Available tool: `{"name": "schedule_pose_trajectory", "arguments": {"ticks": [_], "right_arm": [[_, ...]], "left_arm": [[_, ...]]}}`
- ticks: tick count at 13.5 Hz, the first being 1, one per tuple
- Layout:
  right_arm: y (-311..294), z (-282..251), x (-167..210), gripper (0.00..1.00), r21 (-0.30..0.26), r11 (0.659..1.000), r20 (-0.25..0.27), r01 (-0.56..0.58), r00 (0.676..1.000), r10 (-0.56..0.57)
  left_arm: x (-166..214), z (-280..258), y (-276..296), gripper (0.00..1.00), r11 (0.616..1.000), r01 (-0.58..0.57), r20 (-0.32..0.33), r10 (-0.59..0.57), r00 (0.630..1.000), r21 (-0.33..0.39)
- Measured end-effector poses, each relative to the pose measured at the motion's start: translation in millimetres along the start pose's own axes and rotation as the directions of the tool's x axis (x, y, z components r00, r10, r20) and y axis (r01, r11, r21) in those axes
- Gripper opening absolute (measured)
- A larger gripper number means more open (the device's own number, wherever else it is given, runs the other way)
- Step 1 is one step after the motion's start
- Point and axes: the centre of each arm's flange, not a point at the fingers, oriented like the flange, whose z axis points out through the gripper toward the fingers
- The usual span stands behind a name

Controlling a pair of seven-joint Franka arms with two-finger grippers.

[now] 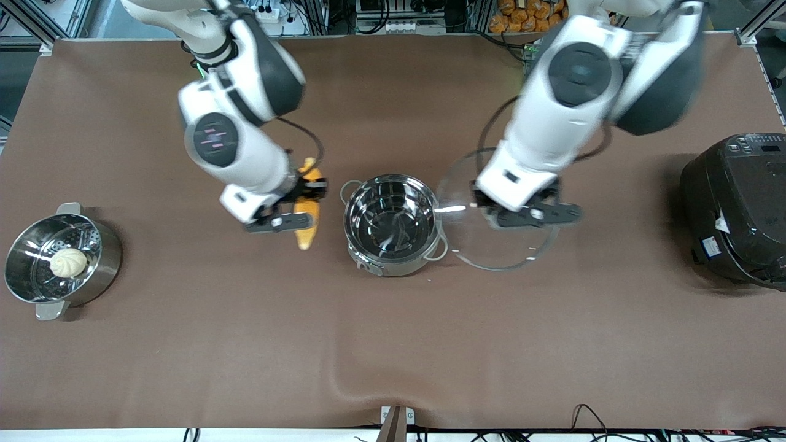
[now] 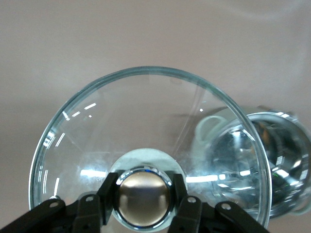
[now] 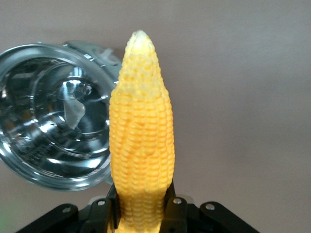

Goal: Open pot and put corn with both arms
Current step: 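Lift the lid aside with the left gripper while the right gripper lowers corn, then release the corn into the pot and withdraw the right gripper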

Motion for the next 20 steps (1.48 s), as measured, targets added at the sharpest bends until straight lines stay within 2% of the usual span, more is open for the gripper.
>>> {"name": "schedule_pose_trajectory", "arguments": {"ticks": [4,7,10,11,12,16,17,19,20], "right_arm": [[-92,57,-17,0.37,-0.014,0.996,0.000,-0.085,0.996,0.085],[-122,95,-10,0.36,-0.020,0.992,0.001,-0.125,0.992,0.125],[-130,113,-6,0.35,-0.014,0.989,-0.009,-0.145,0.989,0.145],[-129,113,-4,0.41,-0.013,0.988,-0.012,-0.151,0.988,0.151],[-128,110,-2,0.51,-0.011,0.988,-0.018,-0.155,0.988,0.155],[-125,102,4,0.96,-0.004,0.987,-0.033,-0.162,0.986,0.162],[-125,99,5,1.00,-0.001,0.987,-0.038,-0.162,0.986,0.162],[-113,84,12,1.00,-0.013,0.986,-0.041,-0.164,0.986,0.163],[-99,69,18,1.00,-0.028,0.987,-0.028,-0.159,0.987,0.158]], "left_arm": [[20,39,-130,0.51,0.996,-0.085,0.071,0.084,0.994,0.014],[22,94,-210,0.51,0.997,-0.075,0.071,0.075,0.995,0.004],[13,167,-249,0.51,0.998,-0.070,0.012,0.070,0.997,-0.004],[7,189,-250,0.51,0.997,-0.071,-0.001,0.071,0.998,-0.005],[1,209,-247,0.51,0.997,-0.076,-0.009,0.076,0.997,-0.007],[-21,252,-233,0.51,0.995,-0.100,-0.077,0.098,0.992,-0.016],[-28,263,-232,0.51,0.995,-0.102,-0.101,0.100,0.990,-0.017],[-48,288,-232,0.51,0.994,-0.105,-0.160,0.101,0.982,-0.021],[-58,301,-231,0.51,0.994,-0.108,-0.165,0.103,0.981,-0.022]]}}
